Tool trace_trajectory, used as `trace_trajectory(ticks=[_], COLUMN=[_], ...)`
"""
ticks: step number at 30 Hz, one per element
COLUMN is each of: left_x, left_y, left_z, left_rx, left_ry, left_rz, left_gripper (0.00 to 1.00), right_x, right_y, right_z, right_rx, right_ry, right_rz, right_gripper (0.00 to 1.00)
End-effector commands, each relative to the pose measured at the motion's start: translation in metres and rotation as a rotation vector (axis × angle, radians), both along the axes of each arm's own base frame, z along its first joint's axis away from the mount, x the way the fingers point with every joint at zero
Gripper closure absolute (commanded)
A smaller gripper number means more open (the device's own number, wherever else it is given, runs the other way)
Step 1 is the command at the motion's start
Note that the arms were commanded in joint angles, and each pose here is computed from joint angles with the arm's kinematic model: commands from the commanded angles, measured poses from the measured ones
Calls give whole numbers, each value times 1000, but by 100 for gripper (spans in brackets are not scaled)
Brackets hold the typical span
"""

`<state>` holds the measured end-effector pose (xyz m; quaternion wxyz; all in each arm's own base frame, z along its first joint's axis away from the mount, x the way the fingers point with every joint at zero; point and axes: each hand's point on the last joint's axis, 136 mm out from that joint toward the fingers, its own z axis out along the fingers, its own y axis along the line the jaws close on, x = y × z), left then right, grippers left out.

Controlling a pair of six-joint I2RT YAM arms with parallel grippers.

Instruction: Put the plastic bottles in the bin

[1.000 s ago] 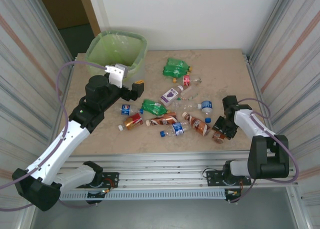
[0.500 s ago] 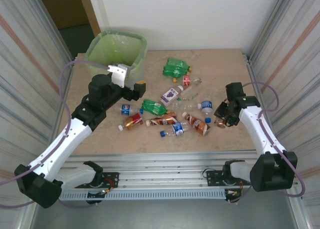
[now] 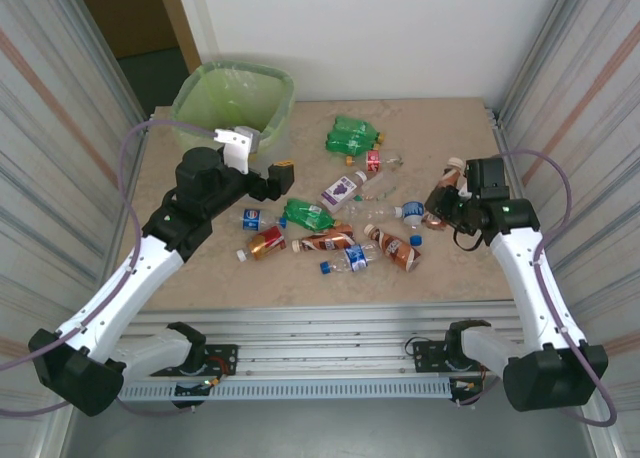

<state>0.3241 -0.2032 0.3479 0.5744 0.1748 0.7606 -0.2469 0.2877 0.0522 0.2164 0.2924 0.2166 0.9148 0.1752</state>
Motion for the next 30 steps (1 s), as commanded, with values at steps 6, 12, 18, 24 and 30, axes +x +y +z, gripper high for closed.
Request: trace_trajectory(ticks=[6,12,18,24,30], left_x=[-7,-10,-14,-13,-15], left_y=[-21,-42,-69,-94,-112], left_z=[22,43,68,72,75], left_rx=[-174,-261,-313,-340,-377], left_ry=[62,88,104,134,160], left_rz=[-105,-219,-364,-463,-539], left_gripper=[1,2,7,12,16], right_x=[21,17,12,12,9], right_y=[81,130,172,203,226], right_z=[81,108,123,133,141], right_rx=[62,54,52,59,87], right_ry=[-386,-540,-608,-640,-667], right_rz=[327,512,663,754,816], right_gripper=[59,57,56,56,56])
